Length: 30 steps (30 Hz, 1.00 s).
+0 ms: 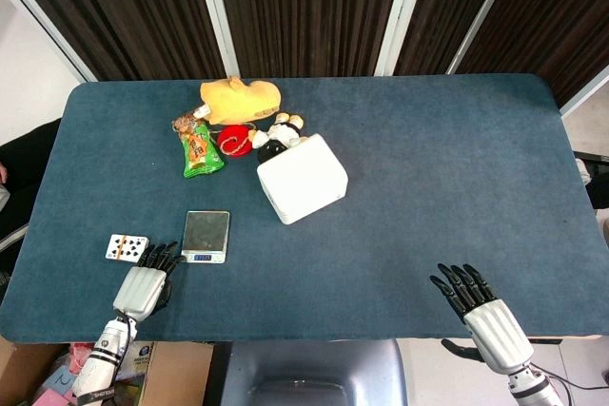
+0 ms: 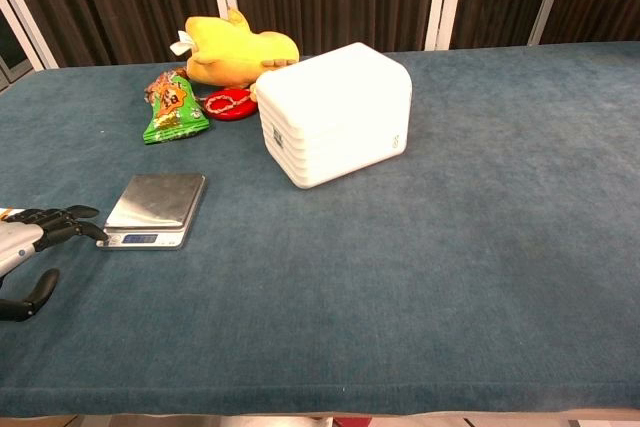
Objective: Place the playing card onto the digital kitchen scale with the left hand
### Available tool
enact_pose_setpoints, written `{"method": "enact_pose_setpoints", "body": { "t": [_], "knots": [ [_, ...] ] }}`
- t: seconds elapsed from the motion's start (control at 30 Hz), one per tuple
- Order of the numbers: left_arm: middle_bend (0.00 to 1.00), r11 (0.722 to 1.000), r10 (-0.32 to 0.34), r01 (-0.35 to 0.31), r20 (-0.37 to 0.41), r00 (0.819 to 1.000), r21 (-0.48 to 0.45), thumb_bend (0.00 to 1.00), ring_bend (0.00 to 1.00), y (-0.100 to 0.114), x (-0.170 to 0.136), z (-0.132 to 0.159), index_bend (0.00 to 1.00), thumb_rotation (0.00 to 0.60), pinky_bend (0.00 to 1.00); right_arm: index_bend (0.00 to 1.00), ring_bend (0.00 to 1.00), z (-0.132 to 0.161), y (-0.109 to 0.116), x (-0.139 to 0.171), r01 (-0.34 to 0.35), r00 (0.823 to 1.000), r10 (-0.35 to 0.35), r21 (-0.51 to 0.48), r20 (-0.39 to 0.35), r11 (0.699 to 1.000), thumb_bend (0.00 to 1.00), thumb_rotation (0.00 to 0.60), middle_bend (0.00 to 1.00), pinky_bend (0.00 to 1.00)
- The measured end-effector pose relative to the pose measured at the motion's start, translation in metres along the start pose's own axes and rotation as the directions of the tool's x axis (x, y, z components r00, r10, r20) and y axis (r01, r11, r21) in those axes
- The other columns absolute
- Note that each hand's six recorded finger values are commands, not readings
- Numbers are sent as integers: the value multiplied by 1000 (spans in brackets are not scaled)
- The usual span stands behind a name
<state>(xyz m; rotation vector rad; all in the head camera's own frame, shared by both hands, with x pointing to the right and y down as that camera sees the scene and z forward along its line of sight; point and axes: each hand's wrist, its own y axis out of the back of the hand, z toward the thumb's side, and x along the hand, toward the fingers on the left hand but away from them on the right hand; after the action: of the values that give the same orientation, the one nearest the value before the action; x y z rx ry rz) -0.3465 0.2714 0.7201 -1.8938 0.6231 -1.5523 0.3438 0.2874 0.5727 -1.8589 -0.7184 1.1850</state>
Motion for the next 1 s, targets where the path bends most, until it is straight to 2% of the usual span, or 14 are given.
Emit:
{"method": "enact_pose_setpoints", "body": {
  "t": [0.53, 0.7, 0.87, 1.0],
  "knots": [
    [0, 999, -31, 31, 9, 999, 14, 698, 0, -6, 0, 2, 180, 600, 0, 0, 0, -1, 1, 0, 7, 1000, -7, -8, 1, 1000, 161, 600, 0, 0],
    [0, 1000, 21, -21, 19, 1000, -7, 684, 0, 5, 1, 4, 103, 600, 0, 0, 0, -1, 2, 1, 9, 1000, -9, -10, 1, 1000, 161, 600, 0, 0],
    [0, 992, 115, -114, 22, 993, -54, 547, 0, 27, 2, 1, 80, 600, 0, 0, 0, 0, 2, 1, 9, 1000, -9, -12, -2, 1000, 161, 600, 0, 0],
    [0, 986, 163, -162, 13, 987, -43, 457, 0, 44, -1, -12, 76, 600, 0, 0, 0, 0, 2, 2, 8, 1000, -8, -12, -5, 1000, 161, 600, 0, 0]
  ]
}}
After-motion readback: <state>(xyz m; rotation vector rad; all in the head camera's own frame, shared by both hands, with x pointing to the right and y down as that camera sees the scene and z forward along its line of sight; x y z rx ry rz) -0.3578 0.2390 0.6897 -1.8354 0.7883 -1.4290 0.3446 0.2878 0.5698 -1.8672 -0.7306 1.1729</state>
